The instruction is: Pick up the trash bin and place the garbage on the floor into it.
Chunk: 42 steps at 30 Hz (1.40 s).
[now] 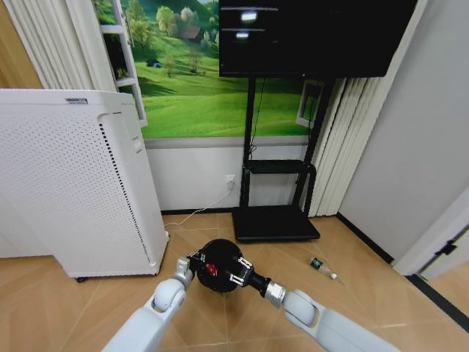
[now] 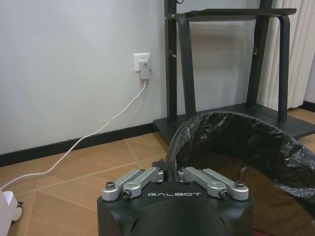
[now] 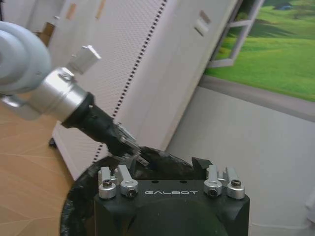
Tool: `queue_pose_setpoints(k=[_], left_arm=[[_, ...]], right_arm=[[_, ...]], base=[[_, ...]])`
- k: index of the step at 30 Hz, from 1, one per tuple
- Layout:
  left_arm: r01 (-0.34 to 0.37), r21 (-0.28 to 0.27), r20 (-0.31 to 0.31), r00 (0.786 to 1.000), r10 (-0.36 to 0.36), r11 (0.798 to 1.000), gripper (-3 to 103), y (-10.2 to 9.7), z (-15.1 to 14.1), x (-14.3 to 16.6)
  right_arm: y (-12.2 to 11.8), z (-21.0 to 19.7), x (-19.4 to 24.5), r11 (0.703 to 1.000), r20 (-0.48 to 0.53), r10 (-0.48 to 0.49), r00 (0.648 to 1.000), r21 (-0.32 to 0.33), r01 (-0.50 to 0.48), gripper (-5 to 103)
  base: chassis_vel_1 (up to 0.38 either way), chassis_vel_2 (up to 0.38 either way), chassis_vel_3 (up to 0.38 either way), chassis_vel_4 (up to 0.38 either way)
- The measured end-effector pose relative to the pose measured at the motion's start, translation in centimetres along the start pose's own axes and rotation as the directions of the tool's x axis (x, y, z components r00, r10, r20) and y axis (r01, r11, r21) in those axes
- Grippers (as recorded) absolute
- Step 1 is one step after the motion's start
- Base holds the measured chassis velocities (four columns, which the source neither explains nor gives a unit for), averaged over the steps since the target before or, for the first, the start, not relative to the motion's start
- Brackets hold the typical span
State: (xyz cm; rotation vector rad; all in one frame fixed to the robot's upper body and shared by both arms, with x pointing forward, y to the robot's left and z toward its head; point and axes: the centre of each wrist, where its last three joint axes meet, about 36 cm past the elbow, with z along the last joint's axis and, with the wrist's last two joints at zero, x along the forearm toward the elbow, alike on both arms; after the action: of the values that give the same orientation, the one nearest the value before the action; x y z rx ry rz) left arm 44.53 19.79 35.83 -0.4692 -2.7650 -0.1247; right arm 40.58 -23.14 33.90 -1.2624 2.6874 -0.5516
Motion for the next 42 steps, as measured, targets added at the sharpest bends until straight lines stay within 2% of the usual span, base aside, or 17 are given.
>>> queue_pose_setpoints(k=[2, 3, 6, 10, 15, 17, 18, 20, 21, 22, 23, 25, 28, 29, 32, 37, 42], left_arm=[[0.003, 0.002, 0.001, 1.0, -0.003, 1.0, 7, 0.1, 0.0, 0.1], [0.016, 0.009, 0.003, 1.0, -0.016, 1.0, 7, 0.4, 0.0, 0.9], [0.04, 0.018, 0.01, 0.999, -0.04, 0.999, 7, 1.2, -0.1, 2.0], [0.074, 0.035, 0.022, 0.997, -0.075, 0.997, 7, 2.2, -0.2, 3.5], [0.104, 0.058, 0.04, 0.994, -0.106, 0.993, 7, 2.7, -0.4, 5.4], [0.131, 0.079, 0.05, 0.99, -0.136, 0.988, 7, 3.1, -0.4, 7.2], [0.131, 0.079, 0.05, 0.99, -0.136, 0.988, 7, 3.1, -0.4, 7.2], [0.164, 0.083, 0.05, 0.984, -0.168, 0.983, 7, 3.5, 0.0, 8.8], [0.164, 0.083, 0.05, 0.984, -0.168, 0.983, 7, 3.5, 0.0, 8.8], [0.181, 0.084, 0.043, 0.982, -0.185, 0.98, 7, 3.7, 0.4, 10.0], [0.181, 0.084, 0.043, 0.982, -0.185, 0.98, 7, 3.7, 0.4, 10.0], [0.213, 0.089, 0.018, 0.976, -0.216, 0.973, 7, 4.0, 1.5, 12.6], [0.222, 0.087, 0.014, 0.975, -0.224, 0.971, 7, 4.0, 1.8, 13.2], [0.244, 0.078, 0.009, 0.969, -0.245, 0.967, 7, 4.2, 2.4, 14.4], [0.269, 0.074, 0.005, 0.963, -0.27, 0.96, 7, 4.4, 2.8, 15.7], [0.32, 0.06, -0.006, 0.947, -0.321, 0.945, 7, 5.7, 3.4, 17.7], [0.352, 0.03, -0.013, 0.936, -0.352, 0.936, 7, 7.3, 3.5, 19.3]], right_arm=[[-0.1, -0.1, 0.1, 1.0, -0.007, 0.014, 1.0, -0.011, -0.014, 70], [-0.8, -0.4, 0.4, 0.994, -0.037, 0.085, 0.996, -0.064, -0.087, 76], [-2.4, -0.6, 1.0, 0.978, -0.065, 0.173, 0.983, -0.104, -0.18, 86], [-4.3, -0.6, 2.3, 0.965, -0.09, 0.237, 0.967, -0.092, -0.245, 99], [-5.6, -0.1, 4.3, 0.95, -0.142, 0.294, 0.945, -0.068, -0.306, 100], [-5.8, 0.9, 6.0, 0.911, -0.24, 0.38, 0.893, -0.068, -0.406, 100], [-5.8, 0.9, 6.0, 0.911, -0.24, 0.38, 0.893, -0.068, -0.406, 100], [-5.1, 2.3, 6.9, 0.867, -0.333, 0.443, 0.832, -0.075, -0.492, 100], [-5.1, 2.3, 6.9, 0.867, -0.333, 0.443, 0.832, -0.075, -0.492, 100], [-4.6, 3.3, 7.3, 0.838, -0.387, 0.475, 0.791, -0.075, -0.54, 100], [-4.6, 3.3, 7.3, 0.838, -0.387, 0.475, 0.791, -0.075, -0.54, 100], [-3.4, 5.6, 8.0, 0.794, -0.479, 0.506, 0.717, -0.066, -0.604, 100], [-3.1, 6.1, 8.2, 0.789, -0.498, 0.505, 0.705, -0.064, -0.611, 100], [-2.1, 7.0, 8.7, 0.788, -0.53, 0.496, 0.687, -0.058, -0.614, 100], [-1.0, 7.7, 8.9, 0.794, -0.549, 0.482, 0.683, -0.056, -0.605, 100], [0.9, 8.0, 8.3, 0.807, -0.558, 0.45, 0.697, -0.08, -0.585, 100], [1.5, 8.5, 6.9, 0.829, -0.548, 0.426, 0.719, -0.081, -0.553, 100]], base=[[0.0, 0.0, 0.0, 0.0], [0.0, 0.0, 0.0, 0.0], [0.0, 0.0, 0.0, 0.0], [0.0, 0.0, 0.0, 0.0], [0.0, 0.0, 0.0, 0.0], [0.0, 0.0, 0.0, 0.0], [0.0, 0.0, 0.0, 0.0], [0.0, 0.0, 0.0, 0.0], [0.0, 0.0, 0.0, 0.0], [0.0, 0.0, 0.0, 0.0], [0.0, 0.0, 0.0, 0.0], [0.0, 0.0, 0.0, 0.0], [0.0, 0.0, 0.0, 0.0], [0.0, 0.0, 0.0, 0.0], [0.0, 0.0, 0.0, 0.0], [0.0, 0.0, 0.0, 0.0], [0.0, 0.0, 0.0, 0.0]])
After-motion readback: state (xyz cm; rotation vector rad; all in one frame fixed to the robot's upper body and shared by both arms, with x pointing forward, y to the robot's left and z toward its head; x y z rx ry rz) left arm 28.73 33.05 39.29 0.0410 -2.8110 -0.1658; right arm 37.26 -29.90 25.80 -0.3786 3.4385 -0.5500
